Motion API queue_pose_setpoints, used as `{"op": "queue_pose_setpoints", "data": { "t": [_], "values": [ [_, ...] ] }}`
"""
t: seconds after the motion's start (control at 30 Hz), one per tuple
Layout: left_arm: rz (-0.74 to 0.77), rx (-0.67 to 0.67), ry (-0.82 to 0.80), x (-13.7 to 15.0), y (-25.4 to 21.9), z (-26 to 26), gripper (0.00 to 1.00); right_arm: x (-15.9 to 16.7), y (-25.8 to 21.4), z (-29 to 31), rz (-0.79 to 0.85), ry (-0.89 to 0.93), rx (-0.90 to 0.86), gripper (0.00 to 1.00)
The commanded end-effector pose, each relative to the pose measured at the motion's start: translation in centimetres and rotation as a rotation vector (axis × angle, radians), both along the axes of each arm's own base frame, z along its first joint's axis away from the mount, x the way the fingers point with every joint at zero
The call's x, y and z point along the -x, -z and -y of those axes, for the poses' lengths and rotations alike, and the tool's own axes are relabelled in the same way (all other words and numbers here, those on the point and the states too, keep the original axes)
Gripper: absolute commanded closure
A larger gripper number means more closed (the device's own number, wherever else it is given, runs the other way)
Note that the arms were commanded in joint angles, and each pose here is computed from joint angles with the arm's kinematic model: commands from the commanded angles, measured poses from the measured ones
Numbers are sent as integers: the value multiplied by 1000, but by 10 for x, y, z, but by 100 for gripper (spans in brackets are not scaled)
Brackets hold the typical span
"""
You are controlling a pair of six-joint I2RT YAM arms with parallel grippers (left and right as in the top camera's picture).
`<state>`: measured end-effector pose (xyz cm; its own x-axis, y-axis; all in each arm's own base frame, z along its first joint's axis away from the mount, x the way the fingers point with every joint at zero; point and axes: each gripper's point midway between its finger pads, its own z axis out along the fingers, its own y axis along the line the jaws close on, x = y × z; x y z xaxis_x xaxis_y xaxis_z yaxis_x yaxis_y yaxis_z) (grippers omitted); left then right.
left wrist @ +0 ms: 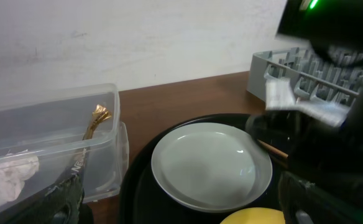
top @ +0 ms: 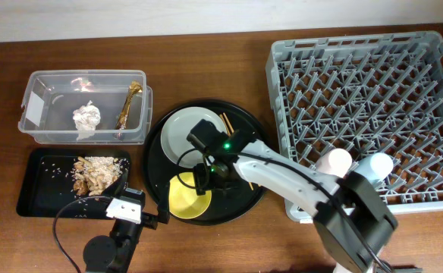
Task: Sort waste into correct bins and load items into the dishwasher rack
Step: 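Grasp the yellow bowl with the right gripper and place it in the rack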
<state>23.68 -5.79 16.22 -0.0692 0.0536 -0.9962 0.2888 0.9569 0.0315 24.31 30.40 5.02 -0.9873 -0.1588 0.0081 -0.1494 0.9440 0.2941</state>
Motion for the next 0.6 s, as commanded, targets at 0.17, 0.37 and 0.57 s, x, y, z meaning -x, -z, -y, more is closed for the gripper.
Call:
{"op": "queue_pose_setpoints", "data": {
  "t": [0.17,0.37,0.57],
  "values": [
    [5,-11,4,0,2,0,1,7,28,17,-36,14,100,82],
    [5,-11,4,0,2,0,1,-3,3,27,54,29,122,96],
    [5,-11,4,0,2,0,1,-52,-113,103,528,139,328,96]
  ]
}}
